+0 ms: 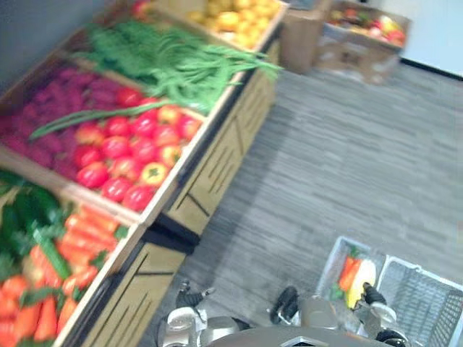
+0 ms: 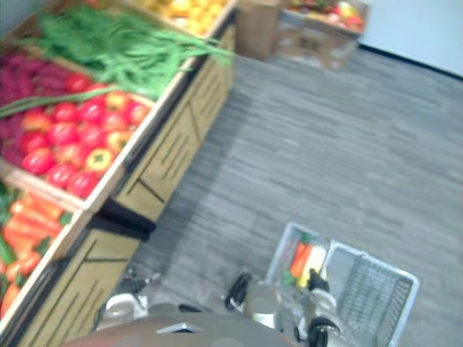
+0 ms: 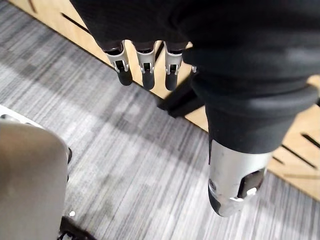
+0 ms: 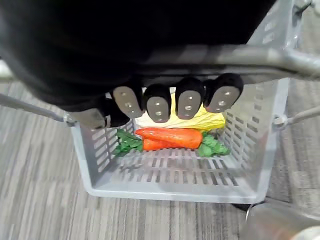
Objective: Pick vegetable in the basket
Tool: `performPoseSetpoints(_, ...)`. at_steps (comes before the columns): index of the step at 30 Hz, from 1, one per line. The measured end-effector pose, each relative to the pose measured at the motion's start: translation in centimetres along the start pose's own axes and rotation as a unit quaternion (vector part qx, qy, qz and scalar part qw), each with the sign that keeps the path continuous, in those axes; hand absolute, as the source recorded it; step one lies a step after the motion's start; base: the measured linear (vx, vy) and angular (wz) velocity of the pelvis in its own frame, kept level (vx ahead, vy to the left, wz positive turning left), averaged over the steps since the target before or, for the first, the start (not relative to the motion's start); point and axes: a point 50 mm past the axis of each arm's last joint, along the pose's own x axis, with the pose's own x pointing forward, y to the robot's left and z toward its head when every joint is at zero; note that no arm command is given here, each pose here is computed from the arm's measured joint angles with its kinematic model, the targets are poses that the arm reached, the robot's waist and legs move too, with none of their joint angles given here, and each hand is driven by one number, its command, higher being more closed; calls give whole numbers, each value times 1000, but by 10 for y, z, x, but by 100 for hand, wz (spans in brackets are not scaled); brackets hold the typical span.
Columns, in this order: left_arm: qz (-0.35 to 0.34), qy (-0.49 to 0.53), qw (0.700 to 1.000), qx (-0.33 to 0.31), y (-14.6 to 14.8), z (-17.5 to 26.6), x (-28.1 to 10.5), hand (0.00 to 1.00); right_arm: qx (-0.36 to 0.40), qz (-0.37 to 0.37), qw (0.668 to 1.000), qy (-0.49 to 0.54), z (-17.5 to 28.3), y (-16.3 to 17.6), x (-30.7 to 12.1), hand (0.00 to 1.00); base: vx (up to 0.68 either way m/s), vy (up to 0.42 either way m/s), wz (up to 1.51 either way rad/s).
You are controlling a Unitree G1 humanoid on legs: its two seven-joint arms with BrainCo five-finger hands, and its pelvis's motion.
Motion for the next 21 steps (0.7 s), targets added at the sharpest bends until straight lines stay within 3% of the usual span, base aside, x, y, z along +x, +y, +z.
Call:
performPoseSetpoints(8,2,11,1000,-9,-5,-3,0,0,-38,-13,996,84,-58,-17,-13,100,-95,-19,-31)
performPoseSetpoints(15,23,1,999,-33,-3,-1,0,0,-91,-5,996,24,-24,-18,-4,100,-31,91,-97)
performPoseSetpoints(21,36,-3,999,-1,10,-2,1,0,-107,8,994,-9,-16,-10,-4,100,-17,226,-57)
